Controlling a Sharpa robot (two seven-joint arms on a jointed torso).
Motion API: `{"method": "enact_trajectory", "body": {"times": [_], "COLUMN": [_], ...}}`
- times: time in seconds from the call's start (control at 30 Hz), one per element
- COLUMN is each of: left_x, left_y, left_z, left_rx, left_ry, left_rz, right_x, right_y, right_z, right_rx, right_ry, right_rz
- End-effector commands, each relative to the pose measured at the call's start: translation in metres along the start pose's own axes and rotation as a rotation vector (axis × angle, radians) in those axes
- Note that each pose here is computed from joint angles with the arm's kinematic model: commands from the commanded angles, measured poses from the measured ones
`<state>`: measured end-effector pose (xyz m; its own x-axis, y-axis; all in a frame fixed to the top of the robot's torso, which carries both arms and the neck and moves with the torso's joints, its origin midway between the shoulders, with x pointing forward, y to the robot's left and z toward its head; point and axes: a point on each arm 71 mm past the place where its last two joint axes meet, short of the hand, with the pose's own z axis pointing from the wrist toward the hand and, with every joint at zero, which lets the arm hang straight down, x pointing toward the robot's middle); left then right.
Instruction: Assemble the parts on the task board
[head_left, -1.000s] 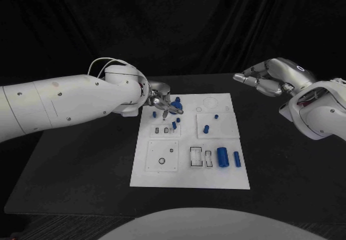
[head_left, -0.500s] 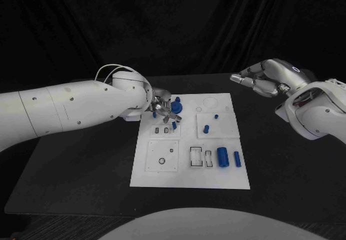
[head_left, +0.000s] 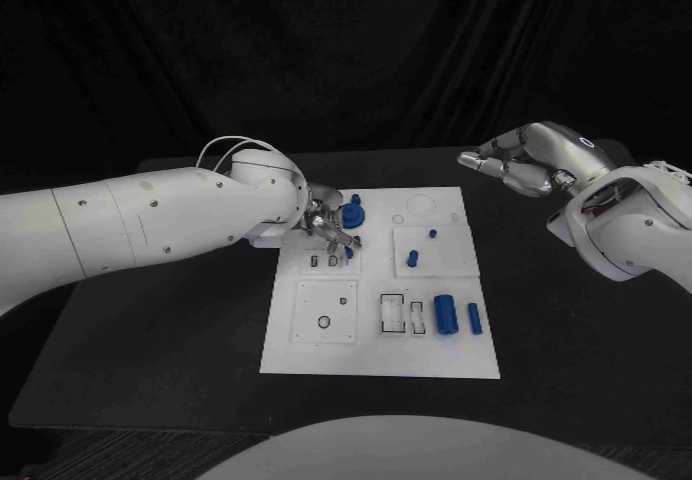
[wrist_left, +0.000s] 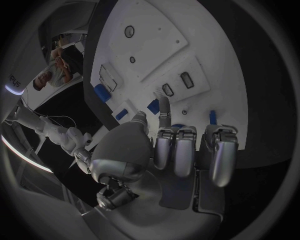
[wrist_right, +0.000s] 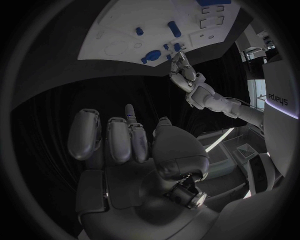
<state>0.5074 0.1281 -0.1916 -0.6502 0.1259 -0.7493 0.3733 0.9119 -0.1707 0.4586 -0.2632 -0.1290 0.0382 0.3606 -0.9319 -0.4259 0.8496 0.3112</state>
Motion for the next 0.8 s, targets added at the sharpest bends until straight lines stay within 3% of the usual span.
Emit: {"method": "enact_trajectory", "body": {"times": [0.03,0.8], "left_x": [0.0028,0.0023], "left_y": [-0.0009,-0.0055], "left_z": [0.0018,0.0111], "left_rx": [0.002,0.000], "left_ry": [0.025,0.042], "left_rz": [0.016,0.022], "right_x": [0.0003,0.0044], "right_y": [-0.0004,-0.0002], "right_z": [-0.0003,0.0008], "right_rx": [0.001,-0.004], "right_ry": [-0.006,0.012], "right_rz": [0.003,0.003]}}
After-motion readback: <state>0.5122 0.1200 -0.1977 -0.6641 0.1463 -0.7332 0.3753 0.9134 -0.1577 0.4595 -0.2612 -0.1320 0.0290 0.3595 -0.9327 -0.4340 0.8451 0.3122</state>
